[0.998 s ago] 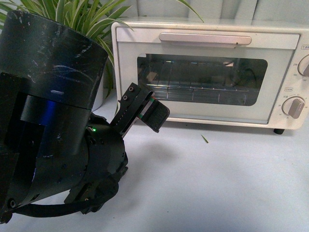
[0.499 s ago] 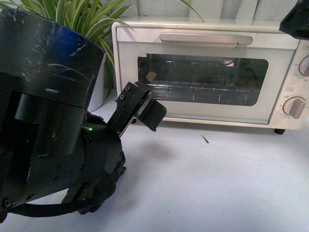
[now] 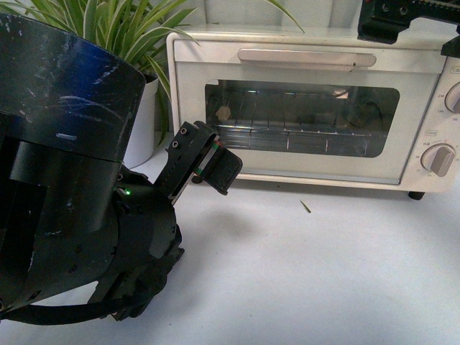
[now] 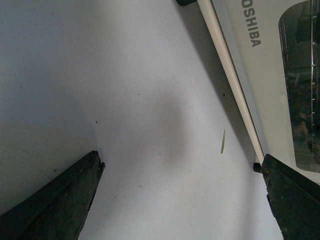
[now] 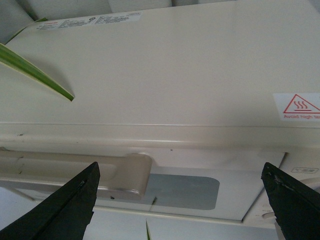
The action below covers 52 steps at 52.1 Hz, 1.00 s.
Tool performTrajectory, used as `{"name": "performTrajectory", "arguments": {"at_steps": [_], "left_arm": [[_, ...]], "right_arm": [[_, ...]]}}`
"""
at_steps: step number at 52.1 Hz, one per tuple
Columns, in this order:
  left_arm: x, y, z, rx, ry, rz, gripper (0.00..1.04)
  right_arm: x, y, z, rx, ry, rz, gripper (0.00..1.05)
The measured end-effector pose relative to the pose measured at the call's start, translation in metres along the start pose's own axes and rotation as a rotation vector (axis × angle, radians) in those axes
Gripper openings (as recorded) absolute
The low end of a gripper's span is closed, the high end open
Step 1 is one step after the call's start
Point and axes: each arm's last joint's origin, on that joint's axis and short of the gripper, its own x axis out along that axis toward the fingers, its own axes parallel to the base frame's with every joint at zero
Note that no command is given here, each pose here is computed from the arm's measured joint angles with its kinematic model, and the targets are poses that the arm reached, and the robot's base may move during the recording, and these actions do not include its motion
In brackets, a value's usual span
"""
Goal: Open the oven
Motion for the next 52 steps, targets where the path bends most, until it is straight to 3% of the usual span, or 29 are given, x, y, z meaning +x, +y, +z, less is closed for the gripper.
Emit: {"name": "performTrajectory", "arguments": {"at_steps": [31,52], "left_arm": [[0.000,0.001,0.002,-0.010,0.002,-0.005,0.98],[0.000,0.002,0.003,-0.013,-0.001,-0.001,0.98]], "right_arm": [[0.017,0.010,-0.004,0.015,0.051,-0.054,0.95],[0.001,0.008,-0.015,-0.060,0.080,0.031,0.95]]}}
